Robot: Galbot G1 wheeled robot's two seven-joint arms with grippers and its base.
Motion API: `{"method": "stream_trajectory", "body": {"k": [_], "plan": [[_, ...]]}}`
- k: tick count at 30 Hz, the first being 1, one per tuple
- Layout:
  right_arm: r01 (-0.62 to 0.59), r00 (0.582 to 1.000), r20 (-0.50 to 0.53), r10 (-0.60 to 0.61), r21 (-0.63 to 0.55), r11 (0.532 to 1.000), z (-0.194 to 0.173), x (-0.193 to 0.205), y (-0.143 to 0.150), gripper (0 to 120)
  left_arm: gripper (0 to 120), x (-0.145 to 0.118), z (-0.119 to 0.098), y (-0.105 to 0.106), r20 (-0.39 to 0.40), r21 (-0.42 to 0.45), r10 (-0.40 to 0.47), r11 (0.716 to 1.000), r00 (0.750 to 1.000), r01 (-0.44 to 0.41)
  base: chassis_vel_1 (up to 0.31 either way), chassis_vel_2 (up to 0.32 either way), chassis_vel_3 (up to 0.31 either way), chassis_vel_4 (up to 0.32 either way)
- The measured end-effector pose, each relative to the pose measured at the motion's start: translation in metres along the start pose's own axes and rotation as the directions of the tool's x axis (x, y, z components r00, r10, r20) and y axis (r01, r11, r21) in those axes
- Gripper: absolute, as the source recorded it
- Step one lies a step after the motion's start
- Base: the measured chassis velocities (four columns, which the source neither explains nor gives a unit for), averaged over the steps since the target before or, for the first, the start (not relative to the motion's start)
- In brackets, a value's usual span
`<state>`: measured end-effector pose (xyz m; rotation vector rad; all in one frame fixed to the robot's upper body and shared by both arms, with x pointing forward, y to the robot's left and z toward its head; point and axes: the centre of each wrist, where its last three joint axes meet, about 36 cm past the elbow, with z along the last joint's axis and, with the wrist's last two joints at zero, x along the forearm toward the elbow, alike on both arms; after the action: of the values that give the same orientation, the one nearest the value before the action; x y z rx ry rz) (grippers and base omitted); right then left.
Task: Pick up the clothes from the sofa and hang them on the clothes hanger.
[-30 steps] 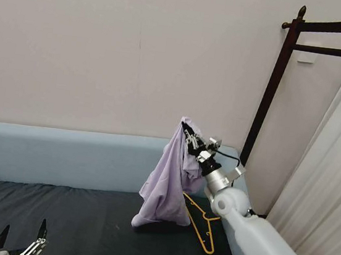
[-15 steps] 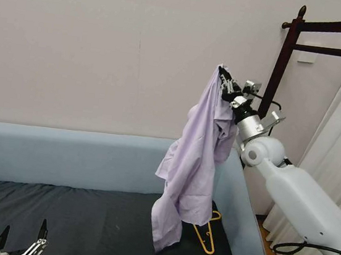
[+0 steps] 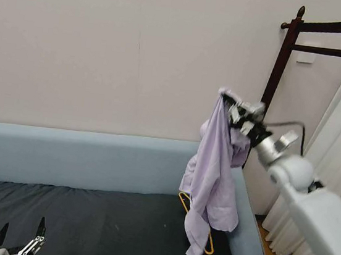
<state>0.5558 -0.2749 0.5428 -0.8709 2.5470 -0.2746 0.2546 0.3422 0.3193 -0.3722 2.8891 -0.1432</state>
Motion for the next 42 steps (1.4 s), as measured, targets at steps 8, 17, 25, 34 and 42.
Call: {"method": "stream_trajectory", "body": {"k": [8, 17, 25, 34, 42], "plan": [[-0.044, 0.953, -0.304, -0.014, -0.181, 0.982, 0.158, 0.097, 0.184, 0, 100, -0.002, -0.001, 0.011, -0.003, -0.009, -0.021, 1.0, 1.0, 0.021, 0.0, 0.0, 0.0, 0.0], [-0.283, 0.848, -0.53, 0.009, -0.438, 0.853, 0.18, 0.11, 0.358, 7, 100, -0.005, 0.004, 0.011, -0.015, -0.002, -0.029, 1.0, 0.999, 0.029, 0.0, 0.0, 0.0, 0.0], [-0.394, 0.799, -0.581, -0.152, -0.698, 0.598, 0.125, 0.091, 0.385, 34, 100, -0.01, 0.007, 0.02, -0.029, -0.012, -0.043, 0.999, 0.999, 0.042, 0.0, 0.0, 0.0, 0.0], [-0.448, 0.746, -0.63, -0.215, -0.714, 0.538, 0.091, 0.094, 0.354, 65, 100, -0.01, 0.005, 0.02, -0.026, -0.01, -0.052, 0.999, 0.998, 0.052, 0.0, 0.0, 0.0, 0.0], [-0.192, 0.81, -0.56, -0.173, -0.532, 0.825, 0.154, 0.095, 0.244, 95, 100, -0.006, 0.0, 0.022, -0.017, -0.021, -0.056, 0.998, 0.998, 0.056, 0.0, 0.0, 0.0, 0.0]]}}
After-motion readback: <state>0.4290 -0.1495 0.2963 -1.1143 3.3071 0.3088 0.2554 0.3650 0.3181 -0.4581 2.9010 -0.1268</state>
